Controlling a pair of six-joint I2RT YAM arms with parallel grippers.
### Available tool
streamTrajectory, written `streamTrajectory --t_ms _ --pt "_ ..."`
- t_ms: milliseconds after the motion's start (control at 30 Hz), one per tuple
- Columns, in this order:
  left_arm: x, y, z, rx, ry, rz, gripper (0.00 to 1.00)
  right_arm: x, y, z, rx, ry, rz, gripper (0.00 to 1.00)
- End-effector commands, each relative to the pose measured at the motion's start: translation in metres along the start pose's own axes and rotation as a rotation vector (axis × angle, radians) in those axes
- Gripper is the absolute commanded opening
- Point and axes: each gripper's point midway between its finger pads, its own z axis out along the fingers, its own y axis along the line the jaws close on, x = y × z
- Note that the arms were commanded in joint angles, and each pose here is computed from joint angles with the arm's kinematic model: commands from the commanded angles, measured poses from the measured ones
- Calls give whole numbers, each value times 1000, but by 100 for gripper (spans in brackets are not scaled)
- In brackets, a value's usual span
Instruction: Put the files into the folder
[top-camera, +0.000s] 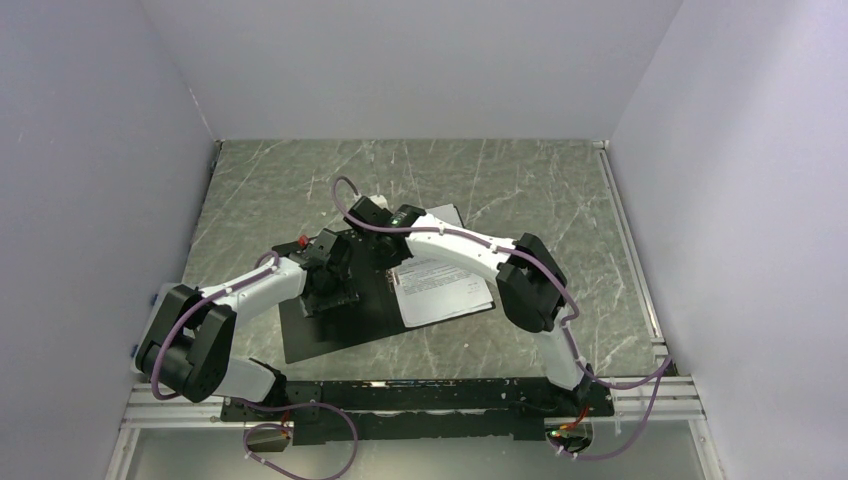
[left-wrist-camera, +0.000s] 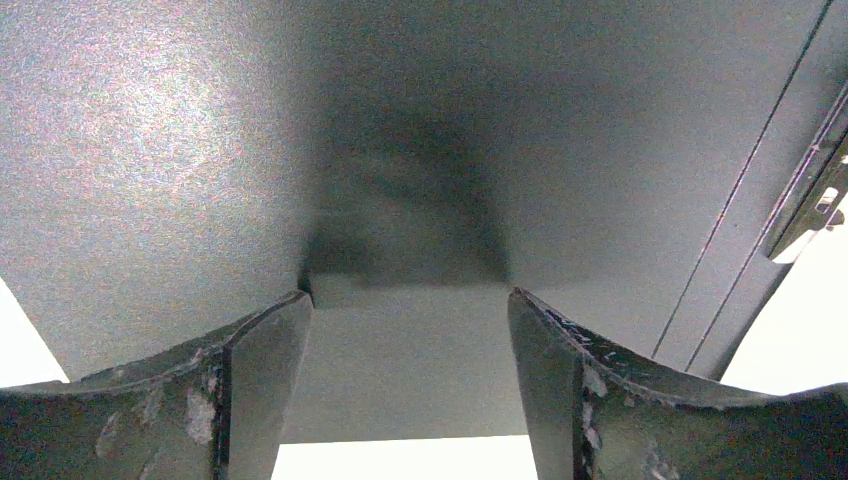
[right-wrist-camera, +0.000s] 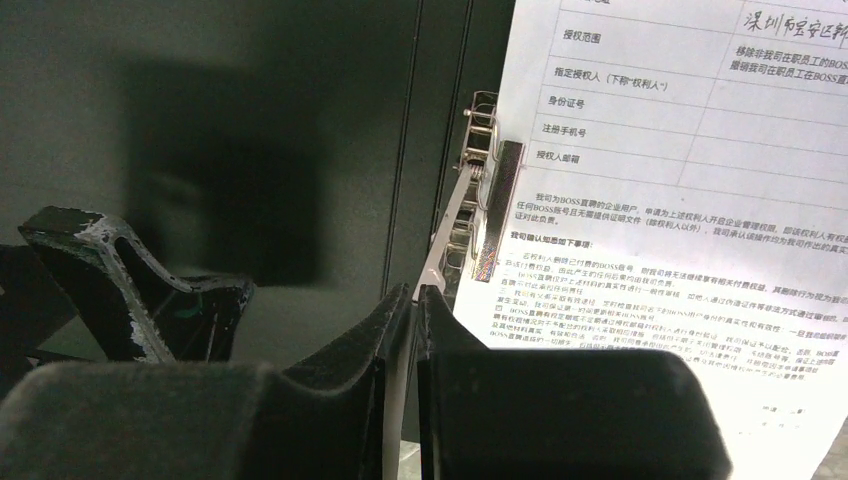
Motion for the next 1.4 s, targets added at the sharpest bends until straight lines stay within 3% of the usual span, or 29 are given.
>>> streamTrajectory --t_ms 0,867,1367 --pt "66 13 35 -2 238 -64 79 4 -6 -4 36 2 -35 11" --pt "73 6 44 50 313 -132 78 62 -28 17 110 124 -113 0" --pt "72 8 44 42 309 -138 78 86 -44 29 181 168 -145 0"
